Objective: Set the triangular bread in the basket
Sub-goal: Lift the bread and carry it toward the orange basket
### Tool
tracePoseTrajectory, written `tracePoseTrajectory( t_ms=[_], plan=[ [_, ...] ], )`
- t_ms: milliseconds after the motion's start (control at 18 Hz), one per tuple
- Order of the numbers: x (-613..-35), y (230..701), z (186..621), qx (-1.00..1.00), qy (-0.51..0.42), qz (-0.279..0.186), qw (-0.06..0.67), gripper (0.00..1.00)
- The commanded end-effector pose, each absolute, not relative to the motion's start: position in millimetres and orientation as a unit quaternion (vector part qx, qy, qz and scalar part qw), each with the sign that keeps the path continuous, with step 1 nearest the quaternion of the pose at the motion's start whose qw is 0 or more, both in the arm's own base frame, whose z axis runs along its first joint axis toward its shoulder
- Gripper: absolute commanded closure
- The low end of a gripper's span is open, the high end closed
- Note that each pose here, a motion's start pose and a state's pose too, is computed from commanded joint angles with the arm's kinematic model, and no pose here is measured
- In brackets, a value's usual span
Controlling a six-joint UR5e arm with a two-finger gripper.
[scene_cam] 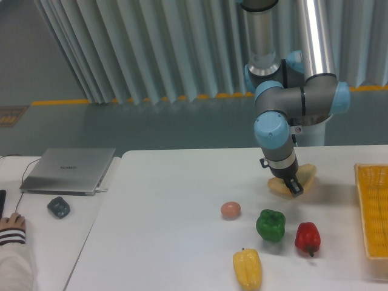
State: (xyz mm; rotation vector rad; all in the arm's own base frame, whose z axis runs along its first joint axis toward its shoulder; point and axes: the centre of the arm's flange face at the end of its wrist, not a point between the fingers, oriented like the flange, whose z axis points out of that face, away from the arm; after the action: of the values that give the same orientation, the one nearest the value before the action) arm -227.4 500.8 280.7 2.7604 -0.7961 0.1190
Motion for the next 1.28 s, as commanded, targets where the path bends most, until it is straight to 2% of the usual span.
tracePoseTrajectory(
  t_ms=[167, 556, 778, 1000, 1278],
  plan=[
    [-238, 506, 300, 0.952, -0.273, 0.046, 0.134, 0.98],
    [-261, 509, 341, 0.957, -0.260, 0.038, 0.122, 0.98],
    [-303, 504, 392, 0.956, -0.279, 0.007, 0.087, 0.98],
    [-345, 493, 422, 0.964, -0.265, 0.000, 0.022, 0.98],
    [-388, 490, 434, 0.967, -0.242, -0.074, -0.020, 0.97]
  ],
)
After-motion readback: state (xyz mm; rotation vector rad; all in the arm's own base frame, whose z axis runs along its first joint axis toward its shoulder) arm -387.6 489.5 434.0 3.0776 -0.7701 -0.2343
